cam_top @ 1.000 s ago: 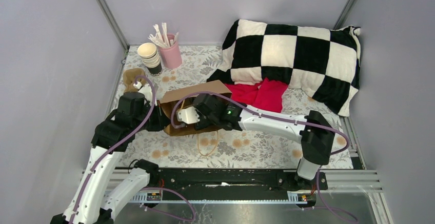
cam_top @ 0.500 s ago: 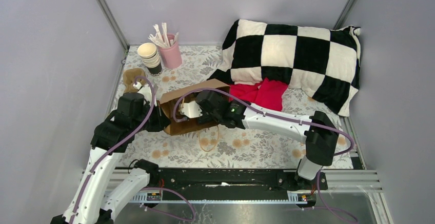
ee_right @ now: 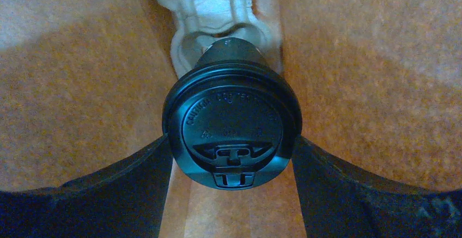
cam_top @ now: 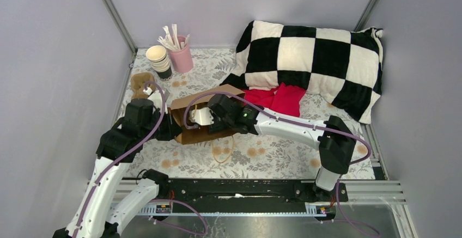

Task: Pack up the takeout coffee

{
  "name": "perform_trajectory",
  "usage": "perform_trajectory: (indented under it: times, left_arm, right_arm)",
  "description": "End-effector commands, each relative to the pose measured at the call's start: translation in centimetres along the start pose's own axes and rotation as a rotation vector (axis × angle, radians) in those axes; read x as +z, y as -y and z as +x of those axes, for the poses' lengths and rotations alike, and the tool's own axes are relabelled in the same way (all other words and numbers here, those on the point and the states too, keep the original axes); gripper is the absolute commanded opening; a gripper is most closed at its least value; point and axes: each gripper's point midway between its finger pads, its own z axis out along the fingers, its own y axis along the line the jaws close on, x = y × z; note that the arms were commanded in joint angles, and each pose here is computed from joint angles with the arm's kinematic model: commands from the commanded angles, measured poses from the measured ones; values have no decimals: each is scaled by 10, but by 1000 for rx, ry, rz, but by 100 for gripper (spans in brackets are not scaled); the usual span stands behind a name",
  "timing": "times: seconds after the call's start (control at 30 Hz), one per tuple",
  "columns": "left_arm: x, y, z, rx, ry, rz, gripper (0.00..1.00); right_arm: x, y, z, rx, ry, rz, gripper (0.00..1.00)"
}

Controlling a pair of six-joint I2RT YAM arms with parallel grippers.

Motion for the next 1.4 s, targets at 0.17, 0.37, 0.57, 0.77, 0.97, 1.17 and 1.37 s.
perform_trajectory:
  times: [0.17, 0.37, 0.57, 0.77, 0.97, 1.17, 1.37]
  left_arm:
    - [0, 9, -2, 37, 12, 51, 0]
    - [-2, 11, -2, 43, 14, 61, 0]
    - [-3, 12, -1, 45, 17, 68, 0]
    - [-2, 13, -1, 49, 12, 71, 0]
    - [-3, 15, -1, 52, 9, 80, 0]
    - [-3, 19, -2, 60, 2, 101, 0]
    - [-9, 28, -7, 72, 3, 141, 0]
  right_arm:
    - [7, 20, -5, 50, 21, 58, 40]
    - [16, 18, -5, 63, 37, 43, 39]
    - [24, 21, -7, 78, 51, 47, 39]
    - [28, 21, -12, 91, 73, 41, 40]
    - [39, 21, -12, 96, 76, 42, 41]
    - [48, 12, -10, 119, 85, 4, 42]
    - [41, 5, -13, 136, 100, -67, 42]
